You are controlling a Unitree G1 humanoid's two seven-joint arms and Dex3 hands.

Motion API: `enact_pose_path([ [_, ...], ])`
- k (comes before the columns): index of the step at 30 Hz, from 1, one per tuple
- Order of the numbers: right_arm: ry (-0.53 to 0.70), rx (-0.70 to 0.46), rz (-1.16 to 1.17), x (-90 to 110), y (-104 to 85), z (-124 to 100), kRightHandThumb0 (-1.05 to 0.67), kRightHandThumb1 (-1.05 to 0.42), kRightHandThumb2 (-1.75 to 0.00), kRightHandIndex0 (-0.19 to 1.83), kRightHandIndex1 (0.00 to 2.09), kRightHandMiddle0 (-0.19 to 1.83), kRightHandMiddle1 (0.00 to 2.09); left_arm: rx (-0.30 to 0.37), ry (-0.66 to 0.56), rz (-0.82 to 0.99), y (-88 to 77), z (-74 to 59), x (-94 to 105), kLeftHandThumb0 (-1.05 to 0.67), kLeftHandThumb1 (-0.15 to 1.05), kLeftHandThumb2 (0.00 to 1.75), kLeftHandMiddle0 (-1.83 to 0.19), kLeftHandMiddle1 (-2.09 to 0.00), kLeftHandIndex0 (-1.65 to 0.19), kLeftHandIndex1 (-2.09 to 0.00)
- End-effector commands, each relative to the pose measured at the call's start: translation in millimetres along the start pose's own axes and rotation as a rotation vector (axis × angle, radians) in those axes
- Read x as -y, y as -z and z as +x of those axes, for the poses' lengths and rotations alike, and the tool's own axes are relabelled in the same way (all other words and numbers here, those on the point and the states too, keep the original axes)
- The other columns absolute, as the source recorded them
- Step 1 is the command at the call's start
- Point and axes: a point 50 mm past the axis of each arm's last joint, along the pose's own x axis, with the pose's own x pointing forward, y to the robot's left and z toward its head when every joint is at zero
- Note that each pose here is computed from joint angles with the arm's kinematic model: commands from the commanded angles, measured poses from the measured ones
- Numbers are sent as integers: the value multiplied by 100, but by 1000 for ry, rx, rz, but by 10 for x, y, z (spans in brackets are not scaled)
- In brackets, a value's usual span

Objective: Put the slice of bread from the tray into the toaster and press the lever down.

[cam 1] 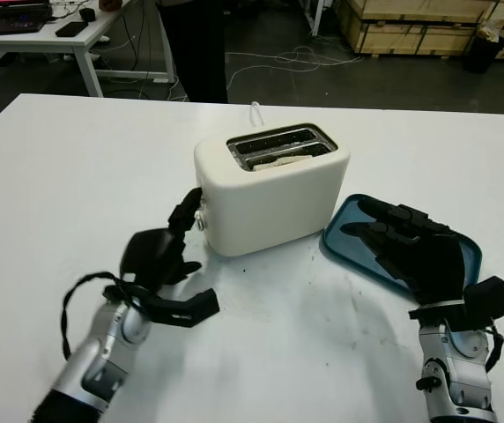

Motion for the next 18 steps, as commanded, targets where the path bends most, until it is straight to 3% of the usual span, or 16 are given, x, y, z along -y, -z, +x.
enact_pose_path([
  [1, 1, 10, 25, -15, -11, 7, -23, -92, -3, 80, 71, 104, 0, 197, -64, 19, -367, 179, -189, -12, 69, 0, -109, -114, -139, -4],
  [8, -6, 8, 18, -9, -3, 15, -23, -92, -3, 80, 73, 104, 0, 252, -187, 78, -380, 214, -723, -19, 71, 0, -108, -94, -136, -2],
  [12, -17, 10, 40, -21, 8, 28, -22, -92, -2, 79, 74, 104, 0, 270, -238, 141, -353, 250, -1028, -23, 65, 0, -107, -91, -134, 0],
  [18, -23, 12, 48, -24, -1, 43, -22, -92, -2, 80, 73, 105, 1, 329, -216, 213, -294, 311, -1247, -36, 59, 0, -112, -71, -132, -1],
])
